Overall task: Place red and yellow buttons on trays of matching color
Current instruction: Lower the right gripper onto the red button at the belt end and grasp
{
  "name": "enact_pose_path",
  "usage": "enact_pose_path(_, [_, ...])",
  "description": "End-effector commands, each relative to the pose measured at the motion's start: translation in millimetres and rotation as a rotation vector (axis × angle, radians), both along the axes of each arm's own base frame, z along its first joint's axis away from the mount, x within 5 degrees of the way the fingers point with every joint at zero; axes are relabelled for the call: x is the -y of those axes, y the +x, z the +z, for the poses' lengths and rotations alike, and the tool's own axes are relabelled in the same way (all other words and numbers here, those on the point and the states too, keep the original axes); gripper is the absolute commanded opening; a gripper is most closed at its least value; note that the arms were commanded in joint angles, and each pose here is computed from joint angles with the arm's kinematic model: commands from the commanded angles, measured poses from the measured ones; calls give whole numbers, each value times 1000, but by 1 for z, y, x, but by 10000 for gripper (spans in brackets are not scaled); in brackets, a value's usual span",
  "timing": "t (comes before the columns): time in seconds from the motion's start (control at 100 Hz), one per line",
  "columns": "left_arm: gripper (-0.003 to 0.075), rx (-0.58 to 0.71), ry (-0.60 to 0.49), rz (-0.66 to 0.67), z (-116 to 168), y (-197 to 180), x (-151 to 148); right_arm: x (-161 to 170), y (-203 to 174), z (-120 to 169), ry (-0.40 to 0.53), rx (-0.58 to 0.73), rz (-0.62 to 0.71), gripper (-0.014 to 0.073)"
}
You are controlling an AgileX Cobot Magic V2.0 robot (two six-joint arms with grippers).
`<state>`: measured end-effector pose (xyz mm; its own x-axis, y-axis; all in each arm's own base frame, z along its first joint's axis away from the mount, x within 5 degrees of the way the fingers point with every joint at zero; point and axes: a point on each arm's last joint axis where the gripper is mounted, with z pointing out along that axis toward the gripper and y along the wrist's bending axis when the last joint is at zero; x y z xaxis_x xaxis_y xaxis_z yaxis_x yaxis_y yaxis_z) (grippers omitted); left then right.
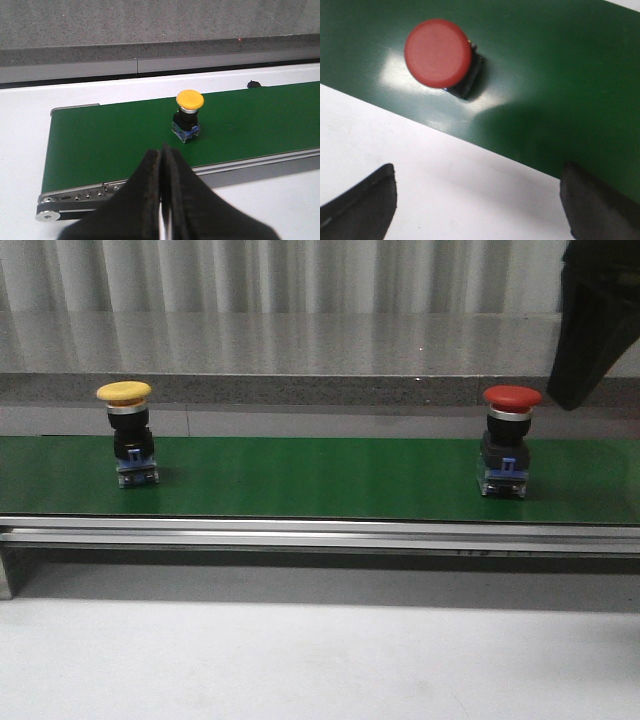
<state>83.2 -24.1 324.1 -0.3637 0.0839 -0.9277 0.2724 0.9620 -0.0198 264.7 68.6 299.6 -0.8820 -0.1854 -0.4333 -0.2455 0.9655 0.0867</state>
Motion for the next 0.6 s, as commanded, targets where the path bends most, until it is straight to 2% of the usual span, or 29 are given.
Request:
enact_pose_path(0.0, [-20, 93, -33, -3, 15, 2, 1, -5, 12, 10, 29, 59, 16, 655])
enact_pose_path(0.24, [-20, 93, -33, -3, 15, 2, 1, -10, 41, -6, 30, 80, 8, 652])
enact_pose_path(0.32, [-20, 93, -33, -3, 15, 2, 1, -11, 48, -11, 29, 104, 4, 619])
enact_pose_path(0.39, [-20, 93, -33, -3, 15, 2, 1, -12, 53, -16, 24, 105, 3, 534])
enact_pose_path(0.51, [-20, 93, -33, -3, 15, 2, 1, -9, 60, -28, 17, 84, -12, 273])
enact_pose_path(0.59, [-20, 93, -33, -3, 15, 2, 1, -6, 63, -28, 19, 101, -23, 162])
